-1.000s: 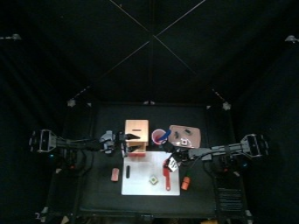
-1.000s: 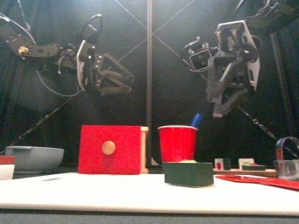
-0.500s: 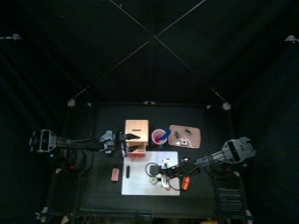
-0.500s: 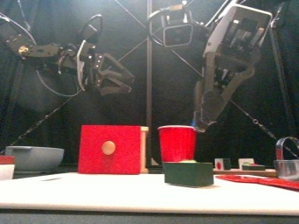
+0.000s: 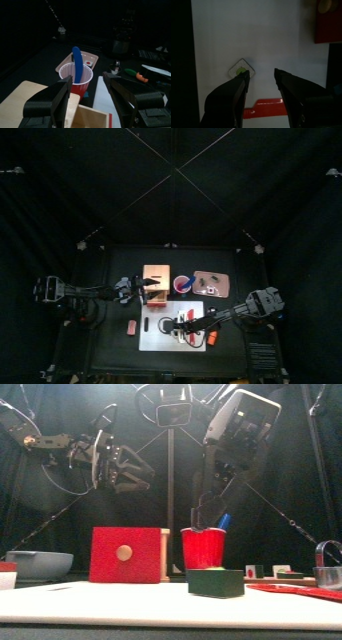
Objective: Place sushi on board then cut the sushi with the knife then place the pieces on the plate
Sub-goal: Place the 4 sushi pieces on the plate
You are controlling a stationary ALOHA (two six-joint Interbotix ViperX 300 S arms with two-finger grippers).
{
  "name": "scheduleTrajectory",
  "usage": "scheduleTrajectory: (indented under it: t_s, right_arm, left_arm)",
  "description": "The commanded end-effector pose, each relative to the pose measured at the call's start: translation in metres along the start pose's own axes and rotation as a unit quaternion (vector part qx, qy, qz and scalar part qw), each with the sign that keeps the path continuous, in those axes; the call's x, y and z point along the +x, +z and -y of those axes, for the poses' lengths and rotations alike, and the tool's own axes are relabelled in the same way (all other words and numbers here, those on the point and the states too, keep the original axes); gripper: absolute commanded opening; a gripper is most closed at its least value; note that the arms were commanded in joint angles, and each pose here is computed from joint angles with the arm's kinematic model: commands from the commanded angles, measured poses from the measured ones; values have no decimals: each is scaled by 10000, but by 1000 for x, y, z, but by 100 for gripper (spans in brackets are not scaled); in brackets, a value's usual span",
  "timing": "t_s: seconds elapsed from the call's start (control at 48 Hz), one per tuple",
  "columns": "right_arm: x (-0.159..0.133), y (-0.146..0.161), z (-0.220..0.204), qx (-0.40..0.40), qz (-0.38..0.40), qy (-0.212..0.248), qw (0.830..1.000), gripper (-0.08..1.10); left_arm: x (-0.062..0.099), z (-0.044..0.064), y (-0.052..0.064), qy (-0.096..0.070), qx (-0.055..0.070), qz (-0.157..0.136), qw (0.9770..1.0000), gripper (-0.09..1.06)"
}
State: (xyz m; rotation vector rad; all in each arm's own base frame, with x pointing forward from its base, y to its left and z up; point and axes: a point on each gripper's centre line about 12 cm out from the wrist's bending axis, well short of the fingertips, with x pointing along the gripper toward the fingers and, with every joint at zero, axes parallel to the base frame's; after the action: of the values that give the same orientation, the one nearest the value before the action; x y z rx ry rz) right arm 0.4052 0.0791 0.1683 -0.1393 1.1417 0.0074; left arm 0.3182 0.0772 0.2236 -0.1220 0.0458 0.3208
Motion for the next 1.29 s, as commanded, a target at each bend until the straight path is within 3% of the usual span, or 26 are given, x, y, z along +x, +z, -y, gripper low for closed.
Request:
scheduleTrajectory:
  t_s: [0.021, 0.167, 0.458, 0.625, 1.021, 1.292]
  right_arm:
    - [-11, 5, 14, 651, -47, 413, 9970, 82]
    - [-6, 1, 21, 1174, 35, 937, 9886, 82]
    - [-10, 4, 25, 1173, 511, 1145, 9852, 93]
    - [-8, 7, 23, 1208, 657, 1158, 9837, 100]
    - [-1, 9, 17, 1281, 572, 1213, 9826, 100]
    - [7, 3, -13, -209, 286, 918, 9951, 100]
  left_arm:
    - [5, -1, 21, 51, -69, 376, 9993, 88]
    - [3, 0, 31, 23, -80, 526, 9986, 88]
    - [-9, 2, 48, -26, -115, 803, 9967, 88]
    - [-10, 3, 45, -41, -118, 762, 9970, 88]
    - [-10, 3, 45, -31, -129, 754, 9971, 88]
    - [-14, 4, 32, -64, -122, 574, 9983, 88]
